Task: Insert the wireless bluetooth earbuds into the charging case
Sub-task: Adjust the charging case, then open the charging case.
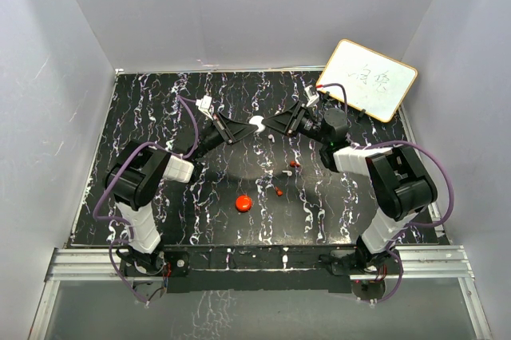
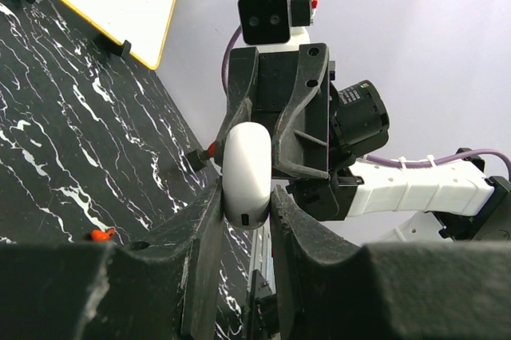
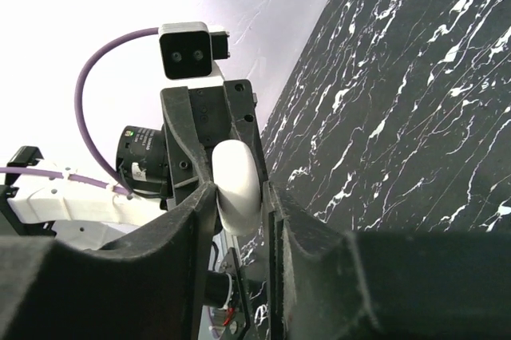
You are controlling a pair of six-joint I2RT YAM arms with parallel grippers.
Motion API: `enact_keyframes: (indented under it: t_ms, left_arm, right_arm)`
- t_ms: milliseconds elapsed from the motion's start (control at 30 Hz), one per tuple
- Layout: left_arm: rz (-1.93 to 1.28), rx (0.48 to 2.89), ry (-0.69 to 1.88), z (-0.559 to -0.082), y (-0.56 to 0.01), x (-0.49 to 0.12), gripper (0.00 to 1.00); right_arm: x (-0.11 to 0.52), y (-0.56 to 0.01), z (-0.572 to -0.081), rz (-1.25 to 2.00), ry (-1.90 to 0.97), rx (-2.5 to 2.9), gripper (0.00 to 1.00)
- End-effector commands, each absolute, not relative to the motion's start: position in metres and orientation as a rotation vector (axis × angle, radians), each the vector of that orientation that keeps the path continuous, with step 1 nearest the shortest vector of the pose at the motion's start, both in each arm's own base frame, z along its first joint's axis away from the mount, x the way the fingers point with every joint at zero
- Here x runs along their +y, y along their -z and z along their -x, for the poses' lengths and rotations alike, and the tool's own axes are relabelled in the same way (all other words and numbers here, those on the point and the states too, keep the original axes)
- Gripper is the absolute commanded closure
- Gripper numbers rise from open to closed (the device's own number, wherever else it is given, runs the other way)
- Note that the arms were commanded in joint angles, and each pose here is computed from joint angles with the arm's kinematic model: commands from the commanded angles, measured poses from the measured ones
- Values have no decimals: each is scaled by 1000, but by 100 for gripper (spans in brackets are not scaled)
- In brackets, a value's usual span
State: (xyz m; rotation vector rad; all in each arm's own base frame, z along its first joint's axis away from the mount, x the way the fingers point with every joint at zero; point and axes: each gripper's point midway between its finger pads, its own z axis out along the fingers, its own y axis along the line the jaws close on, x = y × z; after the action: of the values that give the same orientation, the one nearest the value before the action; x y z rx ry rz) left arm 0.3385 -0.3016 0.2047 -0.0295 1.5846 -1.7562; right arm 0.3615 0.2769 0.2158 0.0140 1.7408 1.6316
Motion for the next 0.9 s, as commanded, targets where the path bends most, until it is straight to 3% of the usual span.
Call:
enact_keyframes:
  t_ms: [0,167,867]
  left_arm:
    - [-130,1331,1795,-320,-266,-297,100]
    - [-134,1327,1800,-320,-268,-298,100]
    - [-222,1209,1818,-319,-311,-301,100]
  right_arm:
    - [273,-247,-354,56,-1644,1627,76]
    - [273,-246,-353,49,-1662,1620,85]
    - [266,-239,-355,-110,-2020,1482,92]
